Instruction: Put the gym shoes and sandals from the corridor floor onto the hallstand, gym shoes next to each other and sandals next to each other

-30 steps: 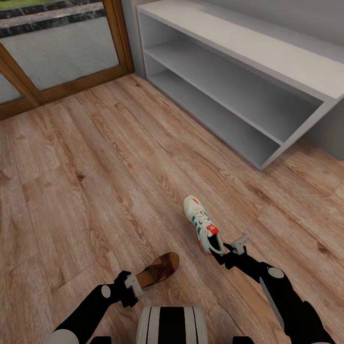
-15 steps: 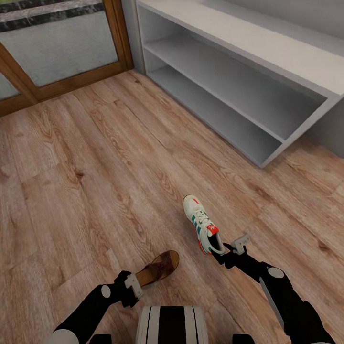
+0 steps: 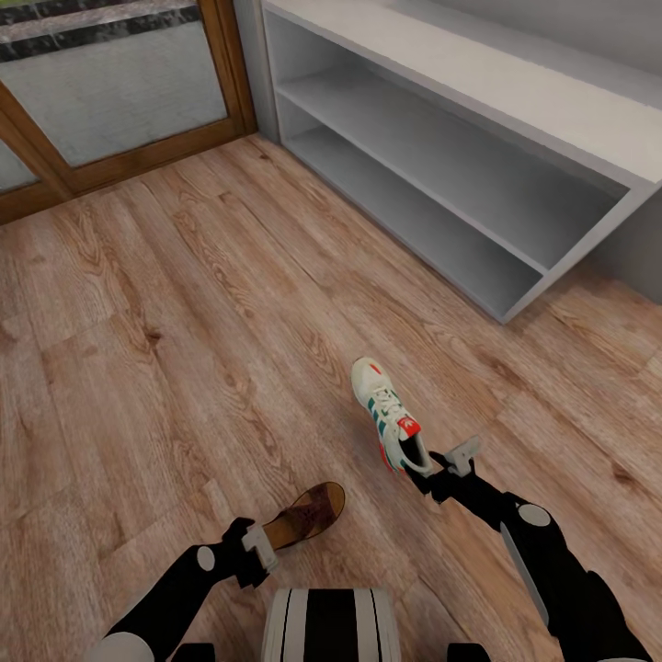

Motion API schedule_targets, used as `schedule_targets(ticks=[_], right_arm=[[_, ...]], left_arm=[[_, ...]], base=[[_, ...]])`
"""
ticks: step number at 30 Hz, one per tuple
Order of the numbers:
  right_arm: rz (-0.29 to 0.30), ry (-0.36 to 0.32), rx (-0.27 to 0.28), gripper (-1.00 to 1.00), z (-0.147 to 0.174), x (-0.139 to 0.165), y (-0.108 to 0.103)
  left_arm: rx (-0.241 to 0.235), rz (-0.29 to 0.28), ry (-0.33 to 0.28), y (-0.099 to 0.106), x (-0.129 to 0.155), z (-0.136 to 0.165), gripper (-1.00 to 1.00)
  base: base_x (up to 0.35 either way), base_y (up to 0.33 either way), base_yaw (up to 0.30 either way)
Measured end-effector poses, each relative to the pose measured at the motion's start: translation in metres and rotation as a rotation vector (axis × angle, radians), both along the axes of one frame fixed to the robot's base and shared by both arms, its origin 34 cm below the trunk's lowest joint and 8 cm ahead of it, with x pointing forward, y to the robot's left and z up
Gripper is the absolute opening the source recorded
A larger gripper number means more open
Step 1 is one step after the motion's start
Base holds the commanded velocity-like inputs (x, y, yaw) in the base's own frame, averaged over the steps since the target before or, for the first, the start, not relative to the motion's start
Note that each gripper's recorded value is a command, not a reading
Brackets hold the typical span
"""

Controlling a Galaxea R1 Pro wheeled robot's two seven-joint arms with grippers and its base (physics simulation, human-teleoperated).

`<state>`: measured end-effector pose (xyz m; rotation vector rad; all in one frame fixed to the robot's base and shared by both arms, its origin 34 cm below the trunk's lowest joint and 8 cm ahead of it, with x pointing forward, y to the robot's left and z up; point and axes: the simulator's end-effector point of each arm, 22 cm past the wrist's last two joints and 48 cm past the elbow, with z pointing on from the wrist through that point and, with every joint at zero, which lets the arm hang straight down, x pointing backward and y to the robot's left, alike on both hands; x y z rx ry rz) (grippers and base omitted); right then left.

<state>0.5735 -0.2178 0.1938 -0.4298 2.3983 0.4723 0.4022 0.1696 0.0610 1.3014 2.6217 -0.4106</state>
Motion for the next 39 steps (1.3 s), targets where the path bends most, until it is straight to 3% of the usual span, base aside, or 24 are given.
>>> schedule_targets(ticks=[5, 39], right_arm=[[0.005, -0.029, 0.003, -1.0, 0.0096, 0.0088, 0.003], [0.005, -0.013, 0.002, -1.0, 0.0021, 0.0041, 0.0028]], left_arm=[[0.003, -0.017, -0.012, -0.0027, 0.0039, 0.0012, 1.0], [0.045, -0.016, 0.006, 0.0026, 0.0042, -0.0022, 1.0]], base=[[0.0, 0.0, 0.0], [0.003, 0.0, 0.0]])
